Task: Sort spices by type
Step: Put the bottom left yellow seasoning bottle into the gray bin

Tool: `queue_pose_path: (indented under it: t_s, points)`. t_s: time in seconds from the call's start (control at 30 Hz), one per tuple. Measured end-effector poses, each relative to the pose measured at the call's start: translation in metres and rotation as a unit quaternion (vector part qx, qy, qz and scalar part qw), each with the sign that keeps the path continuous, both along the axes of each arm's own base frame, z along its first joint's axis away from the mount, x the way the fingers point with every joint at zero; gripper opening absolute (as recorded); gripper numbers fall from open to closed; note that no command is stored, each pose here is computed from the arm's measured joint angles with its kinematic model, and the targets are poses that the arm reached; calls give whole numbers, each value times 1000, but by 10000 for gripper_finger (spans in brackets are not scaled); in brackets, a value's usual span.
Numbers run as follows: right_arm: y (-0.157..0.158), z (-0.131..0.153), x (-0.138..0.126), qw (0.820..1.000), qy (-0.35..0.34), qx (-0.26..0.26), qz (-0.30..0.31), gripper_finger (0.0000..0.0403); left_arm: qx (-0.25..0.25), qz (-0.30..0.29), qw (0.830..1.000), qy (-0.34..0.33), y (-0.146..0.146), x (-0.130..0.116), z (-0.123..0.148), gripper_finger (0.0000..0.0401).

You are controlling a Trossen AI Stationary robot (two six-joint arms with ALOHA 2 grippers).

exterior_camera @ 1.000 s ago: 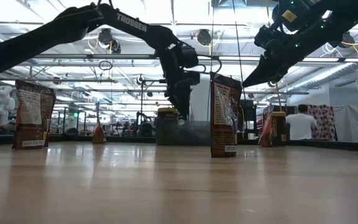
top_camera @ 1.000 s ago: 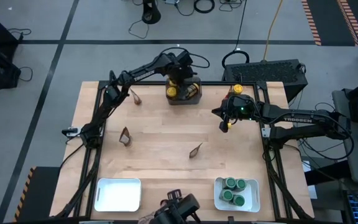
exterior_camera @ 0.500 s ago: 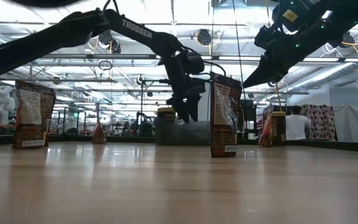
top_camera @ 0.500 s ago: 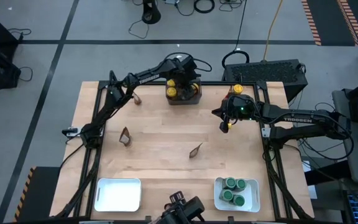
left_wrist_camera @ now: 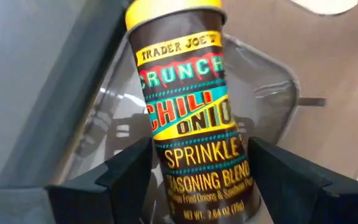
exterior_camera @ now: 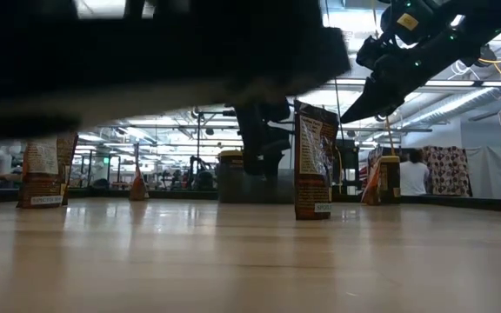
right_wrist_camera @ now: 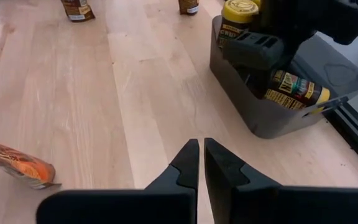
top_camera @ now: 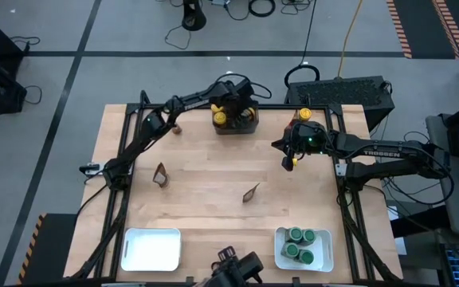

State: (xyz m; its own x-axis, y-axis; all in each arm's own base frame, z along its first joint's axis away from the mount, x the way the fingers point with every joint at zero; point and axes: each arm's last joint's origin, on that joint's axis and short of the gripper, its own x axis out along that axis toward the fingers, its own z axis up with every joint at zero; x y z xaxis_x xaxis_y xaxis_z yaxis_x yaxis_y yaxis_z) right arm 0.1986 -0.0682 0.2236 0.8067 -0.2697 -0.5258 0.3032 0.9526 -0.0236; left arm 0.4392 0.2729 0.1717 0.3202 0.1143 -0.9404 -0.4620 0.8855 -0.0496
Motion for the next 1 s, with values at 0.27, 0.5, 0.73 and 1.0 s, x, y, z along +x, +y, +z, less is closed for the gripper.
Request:
queue_pose_path:
  t_s: [0.27,0.5,0.73,1.0]
  points:
    - [0,0,0,1000,0,-1,1,6,-3,-6,1000,9,-2,2,-7,266]
    - [0,0,0,1000,1,-2,2,6,-6,-7,1000,12,-3,1,-7,238]
    - [0,0,0,1000,1,0,1,6,-9,-10,1000,8,-3,2,-7,214]
    - [0,0,0,1000,1,1,0,6,12,-47,999,0,-6,1,10,213]
